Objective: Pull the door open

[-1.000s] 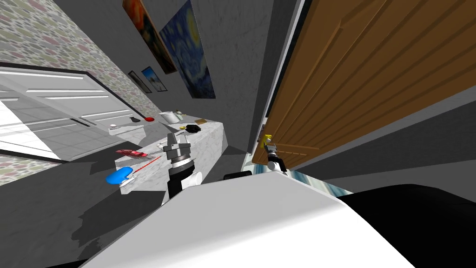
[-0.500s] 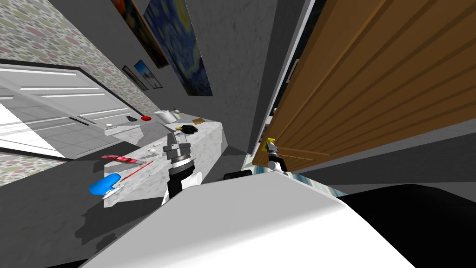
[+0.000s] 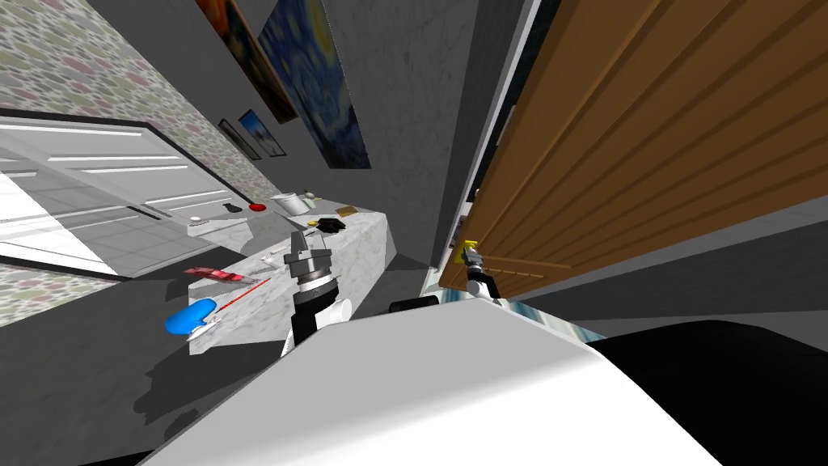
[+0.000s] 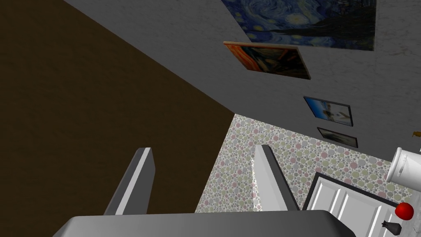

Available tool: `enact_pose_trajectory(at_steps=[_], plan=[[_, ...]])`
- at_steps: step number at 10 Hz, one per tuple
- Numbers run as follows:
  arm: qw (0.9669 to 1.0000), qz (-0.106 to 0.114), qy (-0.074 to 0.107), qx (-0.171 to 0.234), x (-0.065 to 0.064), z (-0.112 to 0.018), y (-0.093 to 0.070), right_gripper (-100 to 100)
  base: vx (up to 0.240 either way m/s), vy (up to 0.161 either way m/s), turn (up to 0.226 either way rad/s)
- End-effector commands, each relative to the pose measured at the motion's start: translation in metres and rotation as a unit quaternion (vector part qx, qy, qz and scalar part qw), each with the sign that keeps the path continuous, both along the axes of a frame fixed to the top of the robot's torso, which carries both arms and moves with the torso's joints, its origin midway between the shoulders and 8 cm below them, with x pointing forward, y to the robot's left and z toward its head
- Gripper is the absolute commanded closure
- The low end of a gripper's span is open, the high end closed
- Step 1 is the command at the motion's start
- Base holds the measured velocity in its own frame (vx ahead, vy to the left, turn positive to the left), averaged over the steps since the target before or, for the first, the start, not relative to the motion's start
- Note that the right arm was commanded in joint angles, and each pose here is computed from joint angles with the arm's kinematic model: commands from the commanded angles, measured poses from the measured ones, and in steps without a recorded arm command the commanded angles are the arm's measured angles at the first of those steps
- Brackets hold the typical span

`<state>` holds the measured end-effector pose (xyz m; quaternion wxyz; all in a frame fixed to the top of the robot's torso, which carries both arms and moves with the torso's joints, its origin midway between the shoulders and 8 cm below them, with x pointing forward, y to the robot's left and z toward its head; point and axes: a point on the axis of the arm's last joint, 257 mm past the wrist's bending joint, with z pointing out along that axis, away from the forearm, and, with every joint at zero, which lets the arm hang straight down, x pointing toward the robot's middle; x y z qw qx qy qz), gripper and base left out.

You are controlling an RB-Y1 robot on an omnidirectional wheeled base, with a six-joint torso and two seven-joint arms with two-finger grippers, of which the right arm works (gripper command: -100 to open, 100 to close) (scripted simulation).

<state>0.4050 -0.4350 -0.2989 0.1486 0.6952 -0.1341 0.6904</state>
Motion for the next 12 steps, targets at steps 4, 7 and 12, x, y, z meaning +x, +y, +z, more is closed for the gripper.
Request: enact_pose_trajectory(at_steps=[4,7,12], plan=[[0.9998,0.020,-0.003,0.003,-0.0001,0.0017,0.0005,100,-0.222,-0.061,0.185],[0.9993,0.037,-0.005,0.005,-0.0006,0.0025,0.0010,100,-0.246,-0.037,0.192],[0.9985,0.054,-0.002,0.009,-0.0026,0.0006,0.0012,100,-0.205,-0.029,0.146]])
